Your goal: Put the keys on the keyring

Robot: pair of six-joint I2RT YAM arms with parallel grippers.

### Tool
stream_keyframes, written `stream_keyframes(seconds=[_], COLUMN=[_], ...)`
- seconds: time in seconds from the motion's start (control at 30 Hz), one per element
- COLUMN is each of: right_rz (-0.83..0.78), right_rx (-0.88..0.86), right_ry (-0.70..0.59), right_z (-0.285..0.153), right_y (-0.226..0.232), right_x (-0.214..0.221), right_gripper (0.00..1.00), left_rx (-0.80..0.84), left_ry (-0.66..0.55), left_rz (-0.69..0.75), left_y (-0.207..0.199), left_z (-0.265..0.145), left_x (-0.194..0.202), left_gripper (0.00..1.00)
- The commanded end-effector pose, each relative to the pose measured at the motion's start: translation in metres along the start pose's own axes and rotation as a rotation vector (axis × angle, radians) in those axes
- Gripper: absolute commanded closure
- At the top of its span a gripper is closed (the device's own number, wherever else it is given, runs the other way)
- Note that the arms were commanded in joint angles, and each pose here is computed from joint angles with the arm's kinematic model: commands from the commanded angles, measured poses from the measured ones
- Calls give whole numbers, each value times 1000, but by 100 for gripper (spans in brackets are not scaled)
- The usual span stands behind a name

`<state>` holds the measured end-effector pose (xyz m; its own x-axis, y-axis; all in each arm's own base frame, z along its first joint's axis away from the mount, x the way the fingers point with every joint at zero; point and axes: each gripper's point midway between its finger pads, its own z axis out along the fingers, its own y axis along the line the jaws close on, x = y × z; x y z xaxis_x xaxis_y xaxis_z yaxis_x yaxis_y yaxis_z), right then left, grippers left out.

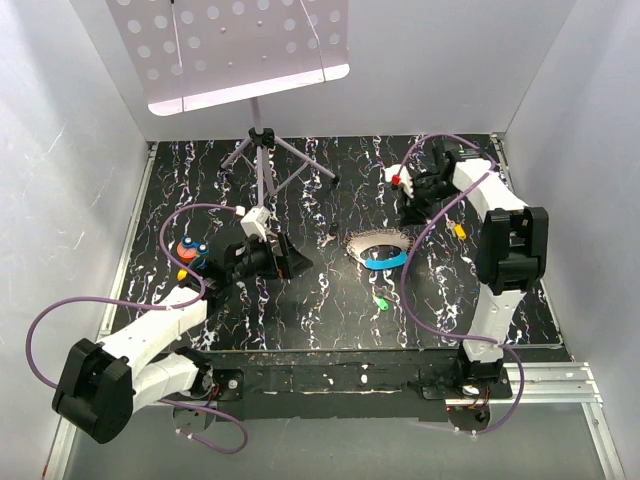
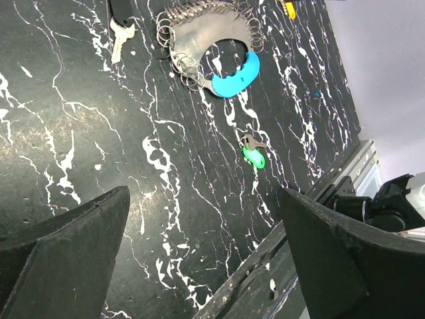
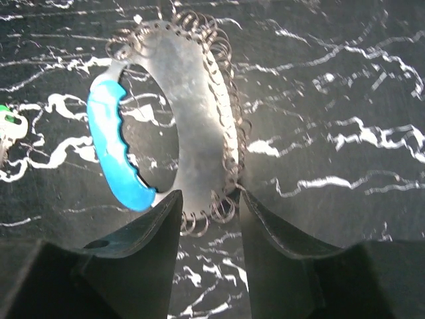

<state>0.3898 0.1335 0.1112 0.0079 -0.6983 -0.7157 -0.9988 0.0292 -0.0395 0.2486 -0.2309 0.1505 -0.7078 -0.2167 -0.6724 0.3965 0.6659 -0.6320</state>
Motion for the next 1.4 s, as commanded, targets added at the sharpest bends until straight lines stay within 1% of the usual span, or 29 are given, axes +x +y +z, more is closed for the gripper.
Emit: stream_keyframes(seconds=[0.0, 0.07, 0.13, 0.17, 0.23, 0.27, 0.33, 0.4, 0.43, 0.47, 0.53, 0.6, 0.63, 0.67, 0.73, 0.83, 0.93, 1.0, 1.1, 1.33, 1.37], right_rz=[39, 191, 340, 417, 643, 727, 846, 878, 875, 915, 994, 1087, 1104, 1123, 1149, 1184, 1273, 1302, 1329, 1363, 1337], right_rx=[18, 9, -58, -91, -173, -245, -325, -299, -224, -165, -109, -35, -11, 10, 34, 129, 201, 186, 155, 126, 115], right_ry=[27, 47, 39, 32, -15, -64, -86, -53, -39, -31, -106, -193, -209, -226, -239, -224, -201, -214, -249, -240, -243], right_z=[25, 36, 48, 50, 53, 53, 54, 52, 52, 46, 27, 3, -3, -9, -13, -17, -19, -19, -17, -17, -16], right_y=[0, 7, 23, 31, 47, 58, 78, 89, 81, 77, 65, 48, 46, 44, 43, 36, 26, 23, 22, 23, 24], right_x=[-30, -46, -64, -71, -84, -93, -94, -83, -74, -65, -58, -43, -38, -32, -24, -2, 13, 14, 11, 19, 20], right_gripper=[52, 54, 59, 60, 63, 66, 69, 69, 69, 69, 69, 70, 70, 70, 70, 69, 68, 68, 68, 67, 67], left_rx=[47, 68, 99, 110, 127, 124, 121, 113, 109, 104, 88, 43, 16, 9, -47, -100, -151, -190, -228, -253, -253], left_ry=[-42, -28, -11, -5, 15, 38, 72, 109, 126, 142, 177, 218, 250, 266, 348, 398, 453, 475, 489, 480, 477], left_rz=[19, -15, -50, -65, -91, -108, -124, -135, -141, -147, -144, -142, -138, -119, -90, 4, 68, 99, 154, 200, 204], left_y=[-12, -14, -19, -20, -23, -21, -20, -17, -15, -14, -10, -4, -1, -3, -1, -11, -12, -7, -4, -6, -7], left_z=[-1, 4, 10, 13, 20, 25, 33, 41, 44, 48, 55, 64, 69, 73, 80, 92, 101, 108, 117, 137, 139], left_x=[-14, -12, -11, -11, -11, -9, -7, -2, 0, 2, 7, 15, 21, 22, 38, 41, 51, 54, 53, 41, 41], left_gripper=[5, 9, 13, 15, 19, 23, 25, 28, 30, 31, 33, 38, 41, 42, 46, 47, 49, 56, 56, 57, 56])
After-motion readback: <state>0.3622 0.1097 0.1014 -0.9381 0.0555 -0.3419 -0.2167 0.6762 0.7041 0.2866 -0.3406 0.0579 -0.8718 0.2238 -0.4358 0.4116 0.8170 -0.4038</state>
